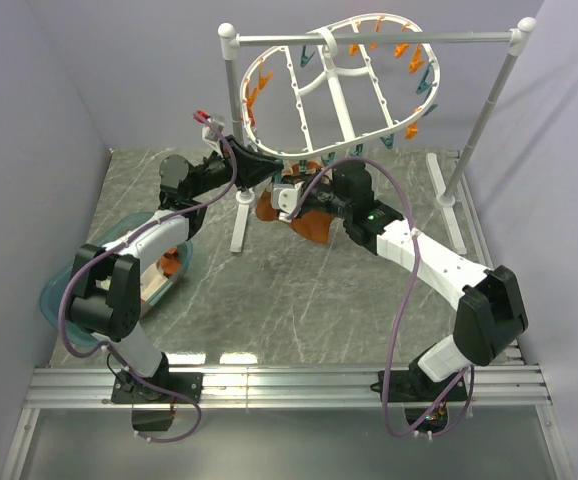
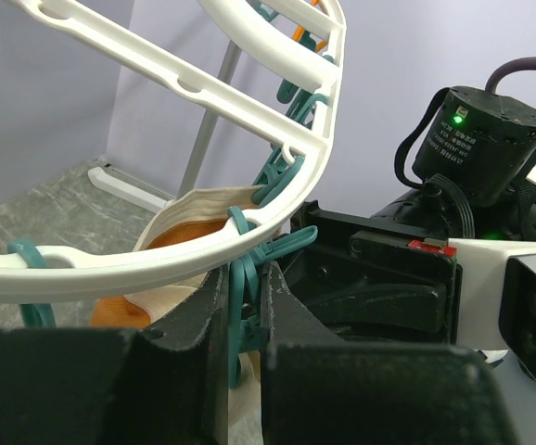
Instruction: Clip the underwear to the hanger
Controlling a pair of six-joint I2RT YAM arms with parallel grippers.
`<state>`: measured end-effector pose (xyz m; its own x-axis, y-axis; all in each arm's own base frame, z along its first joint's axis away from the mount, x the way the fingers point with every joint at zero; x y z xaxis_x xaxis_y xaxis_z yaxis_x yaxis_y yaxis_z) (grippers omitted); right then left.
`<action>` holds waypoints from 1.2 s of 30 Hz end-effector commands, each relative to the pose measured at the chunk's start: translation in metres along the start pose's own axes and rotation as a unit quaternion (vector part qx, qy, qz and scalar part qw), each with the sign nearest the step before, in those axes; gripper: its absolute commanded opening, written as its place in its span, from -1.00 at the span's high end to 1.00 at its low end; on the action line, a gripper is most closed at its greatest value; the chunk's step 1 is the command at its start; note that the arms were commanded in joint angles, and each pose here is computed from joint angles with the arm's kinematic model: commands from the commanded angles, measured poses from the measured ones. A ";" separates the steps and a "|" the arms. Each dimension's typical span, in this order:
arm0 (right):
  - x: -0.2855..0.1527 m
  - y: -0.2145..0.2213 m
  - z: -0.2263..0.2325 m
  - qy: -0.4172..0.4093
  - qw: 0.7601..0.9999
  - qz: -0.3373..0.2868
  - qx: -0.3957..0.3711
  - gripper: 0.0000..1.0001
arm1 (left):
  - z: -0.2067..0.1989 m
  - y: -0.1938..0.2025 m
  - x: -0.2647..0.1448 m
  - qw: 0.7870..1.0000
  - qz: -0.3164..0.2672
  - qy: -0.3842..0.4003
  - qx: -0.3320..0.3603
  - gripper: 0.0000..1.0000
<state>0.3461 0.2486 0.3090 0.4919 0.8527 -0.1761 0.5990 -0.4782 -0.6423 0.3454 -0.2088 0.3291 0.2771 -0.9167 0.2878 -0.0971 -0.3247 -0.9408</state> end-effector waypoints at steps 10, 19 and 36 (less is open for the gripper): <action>0.004 -0.016 -0.026 0.023 1.000 -0.011 0.006 1.00 | -0.015 -0.004 0.004 0.996 0.008 0.071 0.054 0.99; 0.001 -0.024 -0.031 0.025 0.999 -0.017 0.040 1.00 | -0.012 0.001 0.003 0.996 0.015 0.063 0.065 0.99; -0.005 -0.035 -0.032 0.015 0.997 -0.040 0.060 1.00 | -0.010 0.002 0.000 0.993 0.019 0.051 0.104 0.99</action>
<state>0.3498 0.2532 0.3167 0.4840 0.8506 -0.2054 0.5044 -0.4631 -0.7288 0.3537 -0.2080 0.3227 0.2984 -0.9143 0.2738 0.0091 -0.2841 -0.9587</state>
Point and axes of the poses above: each gripper's point midway between its finger pads, its own x axis out along the fingers, its own z axis along the line the jaws close on, y = z × x, the point moved 8 cm from there along -x, back along the fingers, and after that the axes turned 11 degrees about x, right-handed, at the moved point
